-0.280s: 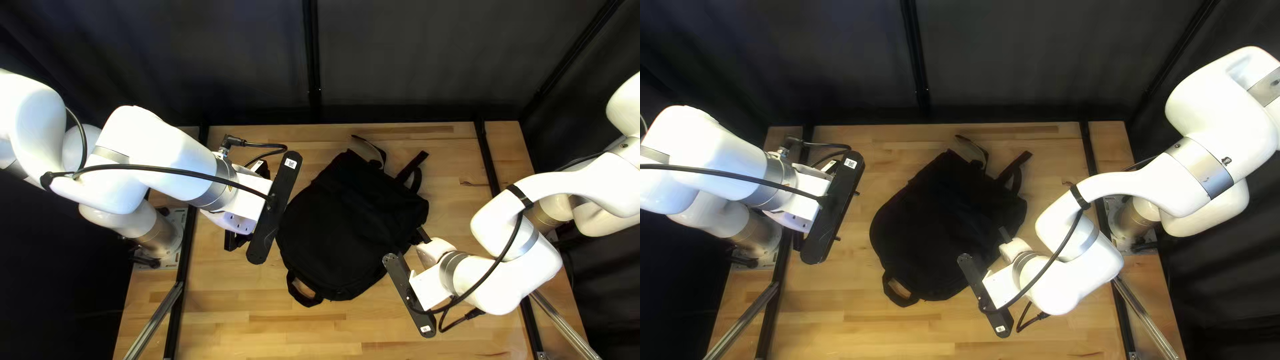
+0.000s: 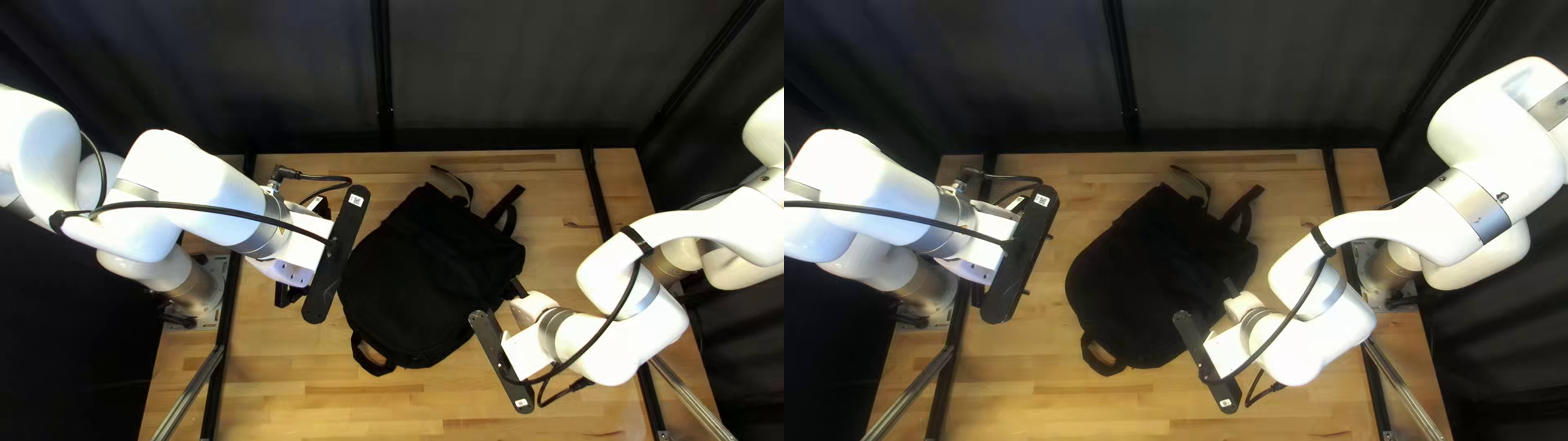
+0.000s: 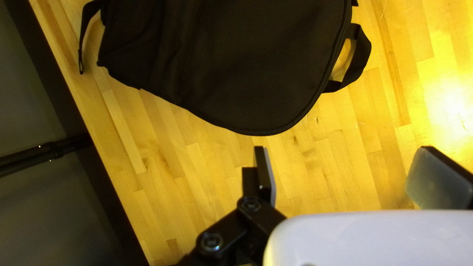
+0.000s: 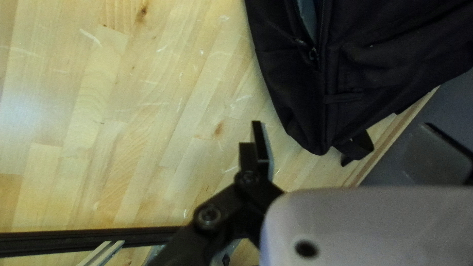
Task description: Remove a lunch box from a kids backpack
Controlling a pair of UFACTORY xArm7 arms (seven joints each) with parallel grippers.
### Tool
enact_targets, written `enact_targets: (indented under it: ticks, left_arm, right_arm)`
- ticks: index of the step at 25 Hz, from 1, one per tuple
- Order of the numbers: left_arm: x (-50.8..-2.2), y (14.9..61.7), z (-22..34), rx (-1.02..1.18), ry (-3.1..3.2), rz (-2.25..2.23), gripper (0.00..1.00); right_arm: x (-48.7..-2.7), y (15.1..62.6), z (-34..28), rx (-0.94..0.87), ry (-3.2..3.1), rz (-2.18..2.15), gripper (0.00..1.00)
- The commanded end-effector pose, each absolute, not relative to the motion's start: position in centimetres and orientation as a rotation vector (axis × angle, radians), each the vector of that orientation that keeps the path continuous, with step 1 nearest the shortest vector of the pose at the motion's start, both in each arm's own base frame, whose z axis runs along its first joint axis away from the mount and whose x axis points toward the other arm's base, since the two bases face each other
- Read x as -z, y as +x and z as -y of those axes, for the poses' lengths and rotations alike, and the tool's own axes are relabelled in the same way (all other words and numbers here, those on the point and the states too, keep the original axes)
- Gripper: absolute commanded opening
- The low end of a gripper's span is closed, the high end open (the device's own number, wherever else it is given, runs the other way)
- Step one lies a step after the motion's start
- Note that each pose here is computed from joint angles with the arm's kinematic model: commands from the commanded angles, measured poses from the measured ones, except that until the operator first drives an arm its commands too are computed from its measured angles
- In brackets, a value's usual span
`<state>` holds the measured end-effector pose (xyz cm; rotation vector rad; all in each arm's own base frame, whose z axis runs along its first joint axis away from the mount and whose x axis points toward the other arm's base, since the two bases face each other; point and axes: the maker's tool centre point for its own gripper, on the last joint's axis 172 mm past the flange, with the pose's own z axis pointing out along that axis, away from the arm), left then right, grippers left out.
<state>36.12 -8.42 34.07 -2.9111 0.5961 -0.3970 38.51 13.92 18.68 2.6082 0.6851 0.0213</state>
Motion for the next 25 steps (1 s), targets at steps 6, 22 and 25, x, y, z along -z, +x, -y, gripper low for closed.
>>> enact_targets:
  ticks: [6,22,25]
  left_arm:
    - [-34.1,36.1,8.4,0.397,-2.911,-0.596,1.0]
    - [-23.3,38.1,18.8,0.406,-2.821,-0.363,1.0]
    - [-19.5,38.3,20.3,0.423,-2.784,-0.274,1.0]
  right_arm:
    - [-18.7,38.5,-13.9,-0.021,2.608,-0.685,1.0]
    - [-18.7,38.5,-13.9,-0.021,2.608,-0.685,1.0]
    - [-18.7,38.5,-13.9,-0.021,2.608,-0.685,1.0]
